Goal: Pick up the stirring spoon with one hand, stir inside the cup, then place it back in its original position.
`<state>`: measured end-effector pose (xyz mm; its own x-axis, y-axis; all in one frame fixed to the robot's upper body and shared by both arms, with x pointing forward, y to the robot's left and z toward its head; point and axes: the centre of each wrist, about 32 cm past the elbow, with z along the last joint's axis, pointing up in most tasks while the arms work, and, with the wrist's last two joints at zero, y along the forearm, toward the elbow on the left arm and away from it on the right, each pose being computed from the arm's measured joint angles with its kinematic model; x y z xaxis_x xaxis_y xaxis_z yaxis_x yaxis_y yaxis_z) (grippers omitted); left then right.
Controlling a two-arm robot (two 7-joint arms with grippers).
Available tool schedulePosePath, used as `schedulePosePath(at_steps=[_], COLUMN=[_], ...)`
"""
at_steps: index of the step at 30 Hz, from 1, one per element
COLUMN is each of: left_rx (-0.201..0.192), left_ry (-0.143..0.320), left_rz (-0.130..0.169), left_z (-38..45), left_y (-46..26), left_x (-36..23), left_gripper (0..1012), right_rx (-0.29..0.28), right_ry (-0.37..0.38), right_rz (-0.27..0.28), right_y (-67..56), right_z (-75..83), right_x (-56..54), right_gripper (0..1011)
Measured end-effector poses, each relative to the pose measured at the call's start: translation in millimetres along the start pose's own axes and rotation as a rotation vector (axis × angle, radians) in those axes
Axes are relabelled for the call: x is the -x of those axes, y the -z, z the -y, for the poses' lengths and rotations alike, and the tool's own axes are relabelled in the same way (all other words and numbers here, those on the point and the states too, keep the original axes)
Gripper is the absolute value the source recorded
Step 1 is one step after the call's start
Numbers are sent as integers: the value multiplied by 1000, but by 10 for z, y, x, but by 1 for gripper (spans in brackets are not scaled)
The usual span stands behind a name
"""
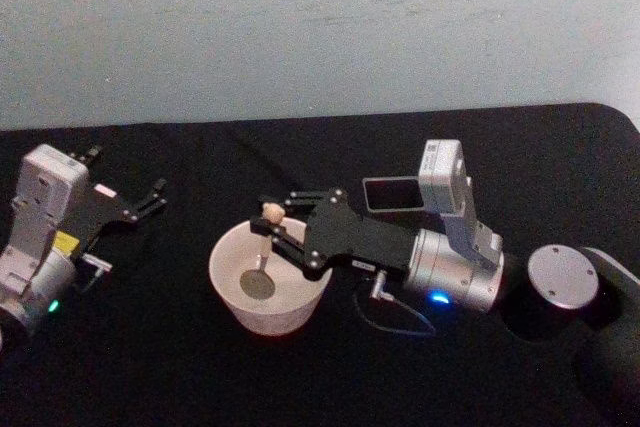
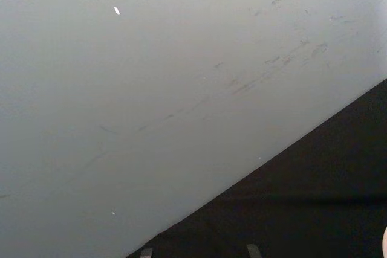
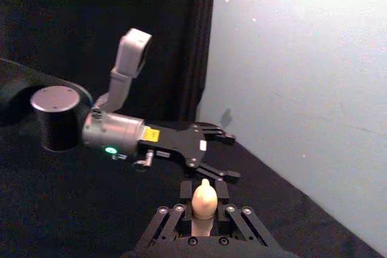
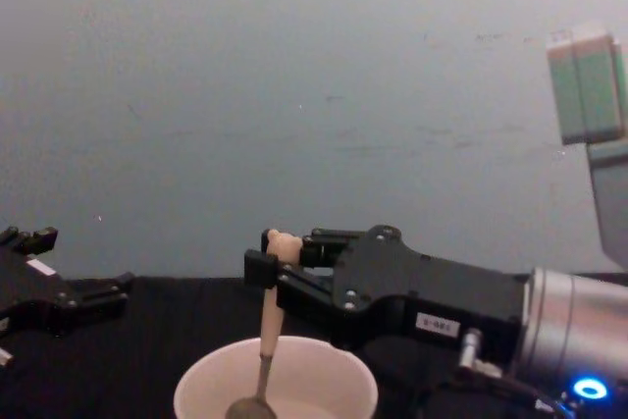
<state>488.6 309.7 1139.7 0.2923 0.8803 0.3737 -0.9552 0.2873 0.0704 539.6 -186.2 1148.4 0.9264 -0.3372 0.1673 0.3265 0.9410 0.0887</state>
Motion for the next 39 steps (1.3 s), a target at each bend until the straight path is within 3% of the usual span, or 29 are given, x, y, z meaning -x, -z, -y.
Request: schedulePosePath(at_steps=[8,20,32,39], left_rx=[0,0,0,0], left_ry=[0,0,0,0], left_rz=[0,0,0,0], left_z=[0,0,0,0], left_y=[0,0,0,0], left_x=[0,0,0,0], left_gripper=[1001,1001,1001,1001], right_rx=[5,13,17,20], right_ry=[37,76,76,47], right_rz=[7,17,19,3], right_y=[29,23,-8,-12], right_z=[-35,86,231,281], right_x=[-97,-175,-117,-14], right_gripper=[214,214,214,214])
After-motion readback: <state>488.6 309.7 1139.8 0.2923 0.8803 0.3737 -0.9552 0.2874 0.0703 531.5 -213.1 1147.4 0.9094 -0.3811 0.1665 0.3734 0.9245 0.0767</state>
